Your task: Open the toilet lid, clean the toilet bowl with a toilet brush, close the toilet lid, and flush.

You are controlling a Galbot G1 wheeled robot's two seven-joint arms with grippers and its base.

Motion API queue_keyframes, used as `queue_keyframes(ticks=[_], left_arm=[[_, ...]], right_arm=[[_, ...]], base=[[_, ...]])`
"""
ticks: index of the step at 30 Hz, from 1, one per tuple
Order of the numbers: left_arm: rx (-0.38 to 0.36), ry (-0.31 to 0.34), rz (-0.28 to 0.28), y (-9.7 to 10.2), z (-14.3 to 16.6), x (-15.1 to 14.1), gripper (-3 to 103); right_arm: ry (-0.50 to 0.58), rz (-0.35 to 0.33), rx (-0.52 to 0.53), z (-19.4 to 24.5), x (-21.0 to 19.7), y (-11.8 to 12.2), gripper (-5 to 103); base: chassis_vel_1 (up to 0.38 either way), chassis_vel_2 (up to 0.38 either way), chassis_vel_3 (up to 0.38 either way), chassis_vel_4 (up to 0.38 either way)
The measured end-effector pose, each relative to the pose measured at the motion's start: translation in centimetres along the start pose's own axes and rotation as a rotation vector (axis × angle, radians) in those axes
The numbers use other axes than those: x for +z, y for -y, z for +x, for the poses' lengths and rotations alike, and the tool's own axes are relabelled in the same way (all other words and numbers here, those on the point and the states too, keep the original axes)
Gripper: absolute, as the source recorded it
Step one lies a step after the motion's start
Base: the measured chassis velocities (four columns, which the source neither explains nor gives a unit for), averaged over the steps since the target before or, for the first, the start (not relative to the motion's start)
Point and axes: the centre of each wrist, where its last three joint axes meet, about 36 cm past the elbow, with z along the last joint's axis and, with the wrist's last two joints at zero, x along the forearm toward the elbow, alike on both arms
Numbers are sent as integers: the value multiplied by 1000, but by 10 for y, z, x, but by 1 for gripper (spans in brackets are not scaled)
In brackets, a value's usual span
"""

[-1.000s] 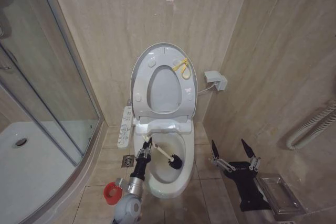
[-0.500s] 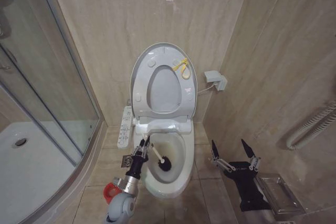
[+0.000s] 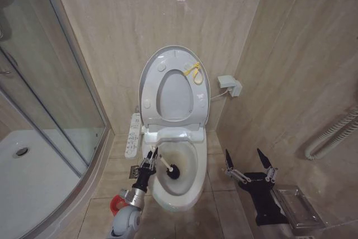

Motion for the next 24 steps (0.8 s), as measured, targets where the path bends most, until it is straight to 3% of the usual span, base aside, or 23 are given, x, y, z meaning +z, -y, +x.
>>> queue_keyframes(ticks=[8,13,16,19,21,24], left_arm=[[50,109,71,3,6,-39,21],[96,128,60,4,17,-60,21],[136,134,12,1,24,-72,21],[214,165,-147,-7,39,-106,21],[226,174,-173,-8,42,-115,21],[264,214,-249,-6,55,-155,21]], right_arm=[[0,0,0,0,0,0,100],[0,0,0,0,0,0,100],[0,0,0,0,0,0,100],[0,0,0,0,0,0,100],[0,0,0,0,0,0,100],[0,0,0,0,0,0,100]], base=[[0,0,0,0],[0,0,0,0],[0,0,0,0],[0,0,0,0],[0,0,0,0],[0,0,0,0]])
